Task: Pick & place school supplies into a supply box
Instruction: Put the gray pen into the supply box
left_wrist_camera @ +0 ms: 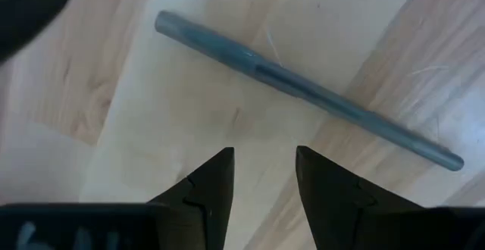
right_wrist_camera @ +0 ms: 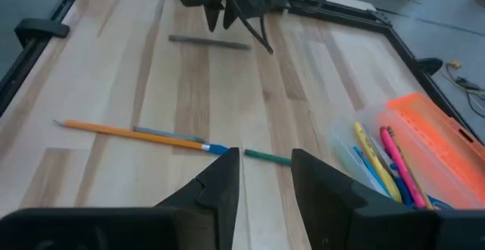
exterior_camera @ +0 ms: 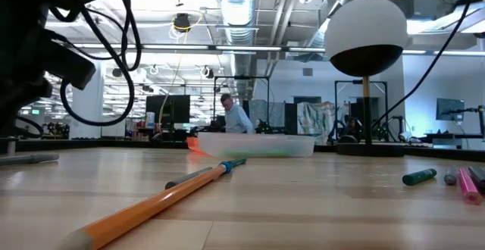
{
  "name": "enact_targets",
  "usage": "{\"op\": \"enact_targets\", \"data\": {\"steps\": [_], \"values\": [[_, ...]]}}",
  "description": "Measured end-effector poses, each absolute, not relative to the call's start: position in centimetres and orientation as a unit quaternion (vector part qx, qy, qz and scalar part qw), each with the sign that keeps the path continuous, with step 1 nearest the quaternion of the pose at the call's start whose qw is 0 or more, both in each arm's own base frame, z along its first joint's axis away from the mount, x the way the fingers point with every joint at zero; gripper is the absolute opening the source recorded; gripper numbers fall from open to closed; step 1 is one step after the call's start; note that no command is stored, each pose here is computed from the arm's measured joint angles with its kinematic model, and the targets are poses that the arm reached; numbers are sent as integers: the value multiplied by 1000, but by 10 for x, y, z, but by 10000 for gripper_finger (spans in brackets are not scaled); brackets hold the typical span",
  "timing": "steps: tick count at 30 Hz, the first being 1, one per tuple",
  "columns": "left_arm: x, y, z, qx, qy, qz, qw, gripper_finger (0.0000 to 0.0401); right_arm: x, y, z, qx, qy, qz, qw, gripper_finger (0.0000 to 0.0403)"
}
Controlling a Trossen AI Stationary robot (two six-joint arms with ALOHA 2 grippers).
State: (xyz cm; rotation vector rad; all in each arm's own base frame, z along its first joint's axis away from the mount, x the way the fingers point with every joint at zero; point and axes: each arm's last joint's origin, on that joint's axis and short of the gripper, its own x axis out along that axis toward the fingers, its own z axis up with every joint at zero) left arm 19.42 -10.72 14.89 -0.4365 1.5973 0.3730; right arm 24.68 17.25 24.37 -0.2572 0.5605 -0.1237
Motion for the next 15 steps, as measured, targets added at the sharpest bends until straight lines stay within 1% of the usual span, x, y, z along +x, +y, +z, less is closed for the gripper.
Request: {"op": "enact_targets", "data": {"steps": [6,15], "values": [[196,-111,145,-202,703,171,660,136,247,172,243,-132,279,-64,949,115],[200,-114,145,-223,694,151,668,136,250,167,243,-141,280,-71,947,115]]}}
